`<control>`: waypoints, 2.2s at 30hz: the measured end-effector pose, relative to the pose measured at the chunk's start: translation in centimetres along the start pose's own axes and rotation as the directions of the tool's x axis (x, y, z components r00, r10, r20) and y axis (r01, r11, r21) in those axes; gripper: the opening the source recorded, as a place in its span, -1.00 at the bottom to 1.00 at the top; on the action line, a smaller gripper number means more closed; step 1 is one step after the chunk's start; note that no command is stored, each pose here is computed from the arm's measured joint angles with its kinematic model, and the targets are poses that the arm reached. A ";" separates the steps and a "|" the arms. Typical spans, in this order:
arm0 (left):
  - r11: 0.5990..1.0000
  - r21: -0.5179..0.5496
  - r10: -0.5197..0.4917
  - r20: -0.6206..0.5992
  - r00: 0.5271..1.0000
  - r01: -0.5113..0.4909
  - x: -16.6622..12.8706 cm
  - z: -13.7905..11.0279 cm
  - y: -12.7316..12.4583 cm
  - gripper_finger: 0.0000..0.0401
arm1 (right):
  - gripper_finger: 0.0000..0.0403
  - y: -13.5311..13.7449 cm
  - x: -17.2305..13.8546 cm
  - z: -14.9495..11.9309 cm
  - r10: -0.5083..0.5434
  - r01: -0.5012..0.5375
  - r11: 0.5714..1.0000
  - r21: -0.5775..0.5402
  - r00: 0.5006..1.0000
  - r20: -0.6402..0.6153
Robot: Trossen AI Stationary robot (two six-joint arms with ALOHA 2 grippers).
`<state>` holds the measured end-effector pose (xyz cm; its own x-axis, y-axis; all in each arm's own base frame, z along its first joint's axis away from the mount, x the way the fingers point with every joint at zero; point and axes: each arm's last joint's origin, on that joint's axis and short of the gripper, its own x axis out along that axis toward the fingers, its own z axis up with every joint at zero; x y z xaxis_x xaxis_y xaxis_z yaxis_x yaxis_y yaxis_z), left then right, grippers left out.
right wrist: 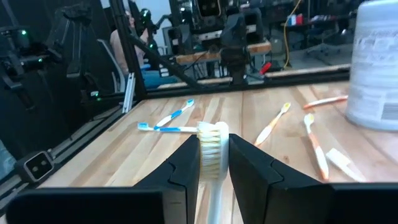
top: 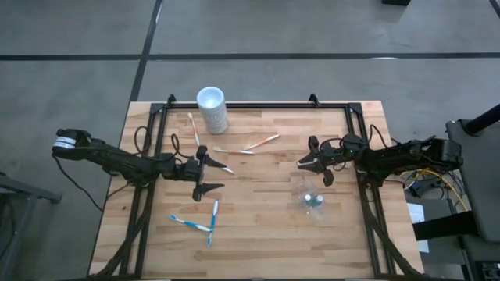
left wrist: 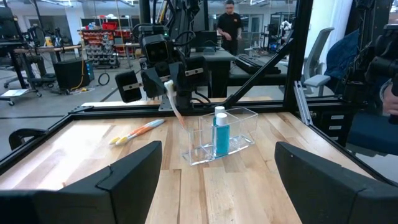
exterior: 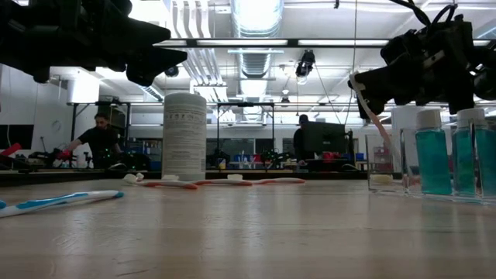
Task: Pick & Place toothbrushing station
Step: Put the orange toothbrush into the top section of the transparent organizer
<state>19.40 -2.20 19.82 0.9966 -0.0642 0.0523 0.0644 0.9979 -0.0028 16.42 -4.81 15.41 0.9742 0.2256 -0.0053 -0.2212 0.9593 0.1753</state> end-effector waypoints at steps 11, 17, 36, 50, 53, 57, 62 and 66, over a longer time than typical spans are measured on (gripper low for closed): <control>1.000 0.000 0.000 0.000 1.000 0.000 0.0 0.0 0.0 0.59 | -0.59 0.0 0.0 0.4 -0.004 0.005 0.999 -0.041 0.999 0.034; 1.000 0.000 0.000 0.000 1.000 0.000 0.0 0.0 0.0 0.59 | -0.51 0.0 0.0 0.4 -0.004 0.005 0.999 -0.039 0.999 0.033; 1.000 0.000 0.000 0.000 1.000 0.000 0.0 0.0 0.0 0.59 | -0.40 -0.7 -0.2 0.6 -0.183 0.178 0.982 0.070 0.980 0.073; 1.000 0.000 0.000 0.000 1.000 0.000 0.0 0.0 0.0 0.59 | -0.32 -1.5 -0.1 -0.3 -0.369 0.369 0.908 0.197 0.929 -0.037; 1.000 0.000 0.000 0.000 1.000 0.000 0.0 0.0 0.0 0.59 | -0.32 -1.8 0.2 -0.1 -0.375 0.379 0.903 0.204 0.925 -0.062; 1.000 0.000 0.000 0.000 1.000 0.000 0.0 0.0 0.0 0.59 | -0.32 -2.2 0.9 0.4 -0.379 0.397 0.893 0.214 0.918 -0.120; 1.000 0.000 0.000 0.000 1.000 0.000 0.0 0.0 0.0 0.59 | -0.32 -2.7 1.9 1.7 -0.383 0.416 0.881 0.227 0.907 -0.175; 1.000 0.000 0.000 0.000 1.000 0.000 0.0 0.0 0.0 0.59 | -0.32 -3.2 2.7 3.2 -0.423 0.474 0.850 0.229 0.874 -0.238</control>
<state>19.40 -2.21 19.82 0.9965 -0.0644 0.0528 0.0646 0.9979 -0.0030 19.86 -7.79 17.99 0.9346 -0.1683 -0.3135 0.2840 0.8837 0.3721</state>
